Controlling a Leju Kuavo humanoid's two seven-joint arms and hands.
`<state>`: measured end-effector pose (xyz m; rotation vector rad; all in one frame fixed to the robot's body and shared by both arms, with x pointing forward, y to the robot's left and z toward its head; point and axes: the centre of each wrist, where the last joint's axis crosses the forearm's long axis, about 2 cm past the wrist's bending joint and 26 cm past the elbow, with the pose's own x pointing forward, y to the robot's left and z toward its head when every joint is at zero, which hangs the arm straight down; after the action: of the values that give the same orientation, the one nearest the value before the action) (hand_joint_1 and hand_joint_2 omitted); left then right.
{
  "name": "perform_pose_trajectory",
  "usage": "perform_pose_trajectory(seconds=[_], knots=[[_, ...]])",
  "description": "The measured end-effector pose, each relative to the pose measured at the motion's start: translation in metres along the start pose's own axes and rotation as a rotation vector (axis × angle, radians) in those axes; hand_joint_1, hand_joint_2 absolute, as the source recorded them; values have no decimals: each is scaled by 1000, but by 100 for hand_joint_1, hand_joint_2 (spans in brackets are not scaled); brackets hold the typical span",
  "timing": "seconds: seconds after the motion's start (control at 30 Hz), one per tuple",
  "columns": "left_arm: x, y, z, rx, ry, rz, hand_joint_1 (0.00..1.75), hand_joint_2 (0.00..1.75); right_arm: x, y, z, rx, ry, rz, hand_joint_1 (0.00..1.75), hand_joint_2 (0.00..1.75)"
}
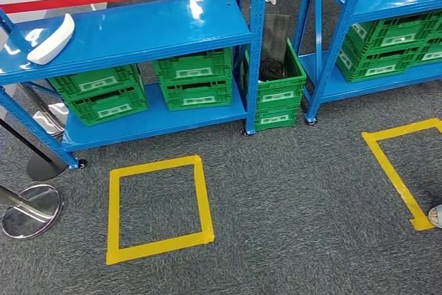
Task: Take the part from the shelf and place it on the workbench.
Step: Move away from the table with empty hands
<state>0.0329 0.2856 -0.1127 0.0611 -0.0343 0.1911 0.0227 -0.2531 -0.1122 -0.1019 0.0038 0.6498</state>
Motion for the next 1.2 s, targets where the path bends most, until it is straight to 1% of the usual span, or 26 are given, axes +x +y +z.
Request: perform_pose_trajectory(seconds=[0.13,0.33,0.67,0.77,0.83,0.97,1.2], knots=[[-1,-2,0,-37,-24,54,0,0,0,0,0,1,-1,-1,0,0],[-2,-4,0,-52,-106,120,0,0,0,0,0,1,-6,-6,0,0],[-3,-8,1,-70,-117,151,0,0,3,-3,0,-3,-14,-13,0,0],[-3,-9,1,-54,-152,182,0,0,3,1,1,4,-14,-13,0,0],[-4,-14,1,-39,-176,204,0,0,2,1,0,4,-12,-14,0,0],[-5,-22,2,-28,-178,213,0,0,1,2,0,6,-7,-14,0,0],[-10,-22,2,-27,-158,208,0,0,-1,4,0,15,1,-13,0,0]])
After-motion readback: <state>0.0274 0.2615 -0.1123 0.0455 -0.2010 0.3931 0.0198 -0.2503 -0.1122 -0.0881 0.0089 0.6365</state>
